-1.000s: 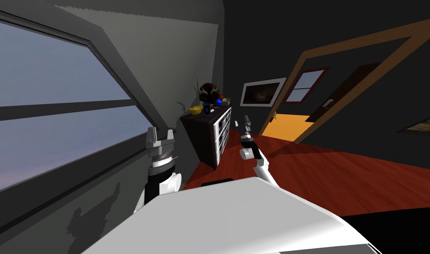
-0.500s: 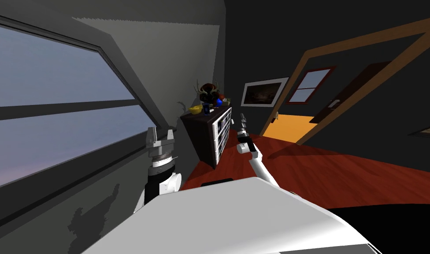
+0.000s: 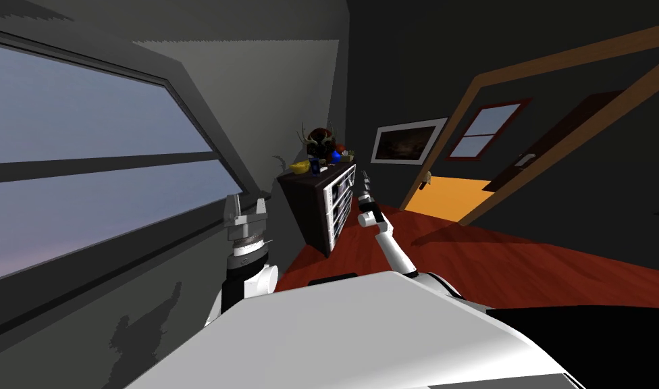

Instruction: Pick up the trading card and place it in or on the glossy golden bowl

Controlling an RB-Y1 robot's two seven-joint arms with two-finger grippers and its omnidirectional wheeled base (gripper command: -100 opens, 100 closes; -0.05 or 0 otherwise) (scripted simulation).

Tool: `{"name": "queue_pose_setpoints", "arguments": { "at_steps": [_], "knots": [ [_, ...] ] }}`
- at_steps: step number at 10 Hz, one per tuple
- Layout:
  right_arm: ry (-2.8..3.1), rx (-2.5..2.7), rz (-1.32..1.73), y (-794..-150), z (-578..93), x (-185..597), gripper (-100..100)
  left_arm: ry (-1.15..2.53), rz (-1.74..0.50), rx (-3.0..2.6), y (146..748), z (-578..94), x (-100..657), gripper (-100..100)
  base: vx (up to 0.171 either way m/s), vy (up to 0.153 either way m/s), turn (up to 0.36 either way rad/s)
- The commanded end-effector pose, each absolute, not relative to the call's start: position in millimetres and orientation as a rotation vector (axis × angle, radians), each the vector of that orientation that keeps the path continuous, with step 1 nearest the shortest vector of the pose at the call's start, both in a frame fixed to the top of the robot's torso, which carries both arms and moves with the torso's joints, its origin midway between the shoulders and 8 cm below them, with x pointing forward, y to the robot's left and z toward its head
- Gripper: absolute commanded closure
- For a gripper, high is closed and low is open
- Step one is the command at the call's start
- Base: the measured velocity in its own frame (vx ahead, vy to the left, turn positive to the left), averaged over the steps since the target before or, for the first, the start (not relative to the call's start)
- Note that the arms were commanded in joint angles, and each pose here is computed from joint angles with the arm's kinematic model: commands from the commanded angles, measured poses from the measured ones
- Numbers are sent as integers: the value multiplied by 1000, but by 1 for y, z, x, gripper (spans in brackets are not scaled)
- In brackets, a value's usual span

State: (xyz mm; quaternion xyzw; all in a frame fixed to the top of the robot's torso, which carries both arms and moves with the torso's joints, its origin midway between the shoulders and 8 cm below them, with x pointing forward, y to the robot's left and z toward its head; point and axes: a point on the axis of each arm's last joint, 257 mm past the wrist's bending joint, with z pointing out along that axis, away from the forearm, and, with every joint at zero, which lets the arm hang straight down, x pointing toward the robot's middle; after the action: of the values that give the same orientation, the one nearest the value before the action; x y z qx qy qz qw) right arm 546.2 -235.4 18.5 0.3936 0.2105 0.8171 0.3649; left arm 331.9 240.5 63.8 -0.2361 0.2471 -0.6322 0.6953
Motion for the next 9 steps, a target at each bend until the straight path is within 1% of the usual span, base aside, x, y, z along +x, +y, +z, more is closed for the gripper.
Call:
{"name": "queue_pose_setpoints", "arguments": {
  "at_steps": [1, 3, 6, 7, 9],
  "knots": [
    [535, 1049, 2142, -231, 20, 561, -100, 551, -1411, -527, 240, 64, 332, 0, -25, -71, 65],
    [529, 1097, 2191, -224, 22, 578, -100, 551, -1411, -527, 240, 64, 332, 0, -21, -43, 44],
    [517, 1143, 2259, -213, 33, 598, -100, 551, -1411, -527, 240, 64, 332, 0, -17, -82, 75],
    [518, 1142, 2260, -213, 34, 599, -100, 551, -1411, -527, 240, 64, 332, 0, -6, -41, -12],
    [508, 1198, 2312, -204, 39, 617, -100, 551, -1411, -527, 240, 64, 332, 0, 5, -72, 86]
  ]
}}
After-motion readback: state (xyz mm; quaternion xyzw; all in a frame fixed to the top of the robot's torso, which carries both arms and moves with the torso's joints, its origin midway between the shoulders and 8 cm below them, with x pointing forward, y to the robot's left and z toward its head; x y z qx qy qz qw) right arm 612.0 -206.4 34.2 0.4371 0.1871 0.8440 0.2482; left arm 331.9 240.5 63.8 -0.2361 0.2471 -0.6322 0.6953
